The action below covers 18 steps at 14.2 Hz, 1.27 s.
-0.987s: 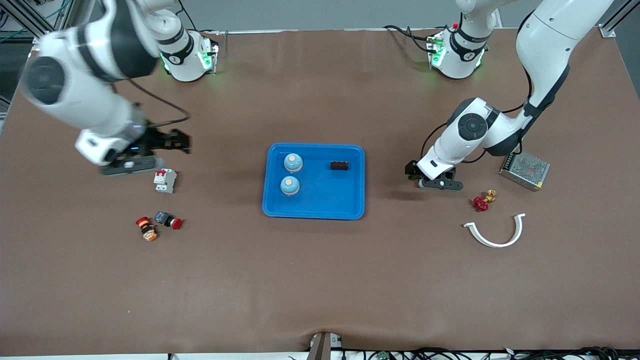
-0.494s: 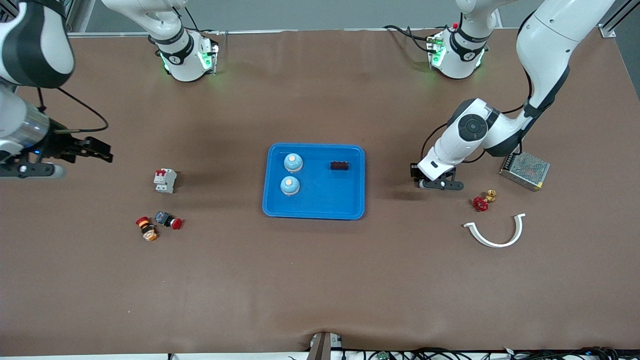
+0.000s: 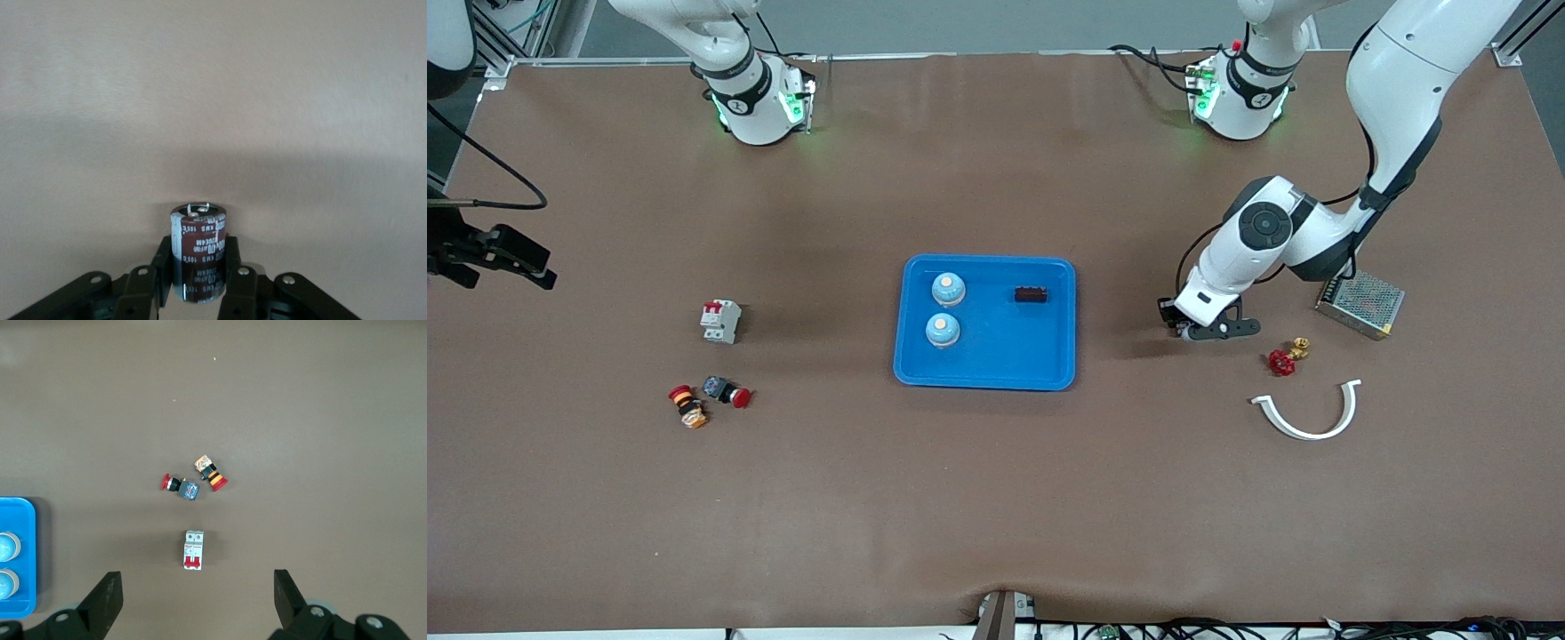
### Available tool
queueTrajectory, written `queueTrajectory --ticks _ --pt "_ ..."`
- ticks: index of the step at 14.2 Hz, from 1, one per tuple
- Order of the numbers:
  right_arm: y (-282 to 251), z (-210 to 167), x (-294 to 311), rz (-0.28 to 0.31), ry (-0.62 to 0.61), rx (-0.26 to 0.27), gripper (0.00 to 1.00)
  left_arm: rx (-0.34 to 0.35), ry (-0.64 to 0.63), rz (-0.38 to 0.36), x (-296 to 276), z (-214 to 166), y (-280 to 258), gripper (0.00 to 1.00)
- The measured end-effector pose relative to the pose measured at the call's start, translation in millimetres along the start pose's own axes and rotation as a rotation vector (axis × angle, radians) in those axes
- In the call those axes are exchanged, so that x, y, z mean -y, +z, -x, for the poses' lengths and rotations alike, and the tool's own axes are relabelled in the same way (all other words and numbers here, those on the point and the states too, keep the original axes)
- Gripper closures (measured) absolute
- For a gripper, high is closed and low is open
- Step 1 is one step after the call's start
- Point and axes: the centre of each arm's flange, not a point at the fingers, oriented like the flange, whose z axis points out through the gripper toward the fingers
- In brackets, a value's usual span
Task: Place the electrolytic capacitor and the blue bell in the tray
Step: 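Return the right arm to rest while the left gripper lifts the capacitor, then lower the second capacitor into the tray and open the left gripper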
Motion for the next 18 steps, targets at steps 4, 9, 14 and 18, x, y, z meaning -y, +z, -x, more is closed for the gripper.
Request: queueTrajectory --ticks 4,9,14,18 --pt "-4 0 0 0.000 0.003 -0.002 0.00 -0.024 -0.330 0.027 -17 -7 -13 0.66" --pt "-11 -1 -3 0.001 0.008 -0.009 0.00 -0.043 -0.611 0.072 -55 -6 -30 0.66" --pt "-15 1 -1 -0.001 0.004 0.004 0.00 -0.043 -0.799 0.109 -96 -3 -41 0.66" --pt "-17 1 -1 0.000 0.005 0.002 0.00 -0.053 -0.946 0.087 -129 -8 -55 0.66"
